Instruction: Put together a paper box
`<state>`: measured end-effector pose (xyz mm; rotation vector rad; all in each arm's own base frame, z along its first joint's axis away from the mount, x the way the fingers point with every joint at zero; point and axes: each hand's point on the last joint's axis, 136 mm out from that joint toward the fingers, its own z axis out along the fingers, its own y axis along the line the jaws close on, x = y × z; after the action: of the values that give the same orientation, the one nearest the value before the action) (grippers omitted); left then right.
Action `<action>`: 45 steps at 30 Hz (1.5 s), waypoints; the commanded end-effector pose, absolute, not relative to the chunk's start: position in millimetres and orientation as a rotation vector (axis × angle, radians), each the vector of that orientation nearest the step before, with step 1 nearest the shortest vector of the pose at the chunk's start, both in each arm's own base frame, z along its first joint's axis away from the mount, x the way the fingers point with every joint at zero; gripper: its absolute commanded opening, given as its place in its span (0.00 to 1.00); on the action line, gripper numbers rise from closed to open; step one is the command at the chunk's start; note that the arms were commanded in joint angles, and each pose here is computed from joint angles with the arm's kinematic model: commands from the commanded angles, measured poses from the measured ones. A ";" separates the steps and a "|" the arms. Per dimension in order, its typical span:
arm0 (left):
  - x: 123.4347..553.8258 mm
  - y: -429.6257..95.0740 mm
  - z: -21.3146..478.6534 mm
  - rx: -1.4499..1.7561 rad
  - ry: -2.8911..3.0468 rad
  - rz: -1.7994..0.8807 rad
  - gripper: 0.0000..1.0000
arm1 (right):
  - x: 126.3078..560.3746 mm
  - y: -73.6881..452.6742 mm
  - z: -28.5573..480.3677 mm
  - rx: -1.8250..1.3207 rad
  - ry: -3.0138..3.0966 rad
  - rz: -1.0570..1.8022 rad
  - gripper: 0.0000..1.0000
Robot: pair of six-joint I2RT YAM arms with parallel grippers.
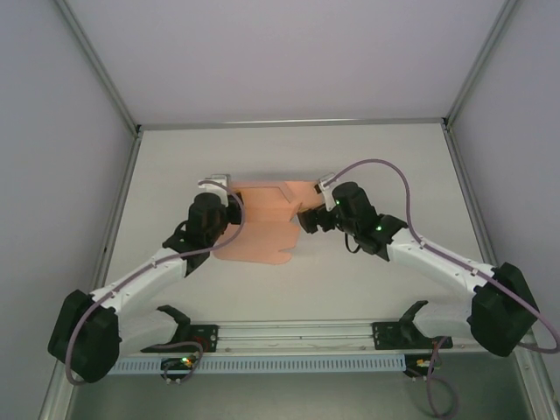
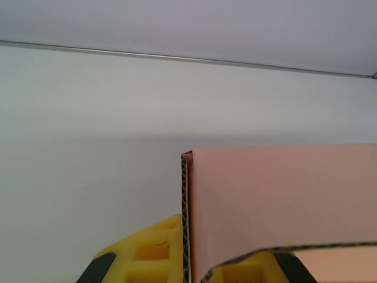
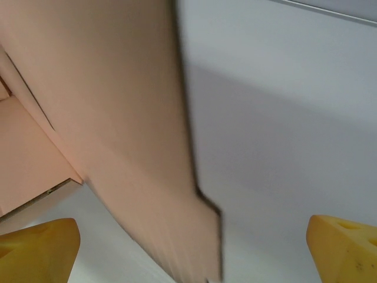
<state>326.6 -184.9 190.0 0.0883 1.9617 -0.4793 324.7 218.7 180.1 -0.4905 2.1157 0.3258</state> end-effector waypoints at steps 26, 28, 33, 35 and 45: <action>325.8 -185.8 192.8 0.048 1.965 -0.506 0.00 | 322.4 243.8 216.4 -0.455 1.916 0.174 1.00; 324.6 -180.9 192.7 0.045 1.963 -0.500 0.00 | 310.6 231.4 223.4 -0.469 1.908 0.204 1.00; 320.1 -177.4 198.1 0.064 1.947 -0.518 0.00 | 300.2 204.9 237.7 -0.444 1.919 0.441 1.00; 318.3 -179.5 200.1 0.078 1.942 -0.535 0.00 | 298.5 205.7 244.8 -0.465 1.903 0.553 0.99; 319.9 -185.2 199.5 0.084 1.953 -0.558 0.00 | 328.2 224.9 240.9 -0.507 1.985 0.570 0.47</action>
<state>319.9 -183.7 200.1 0.0845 1.9491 -0.5393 326.0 219.5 238.8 -0.5055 1.9562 0.5434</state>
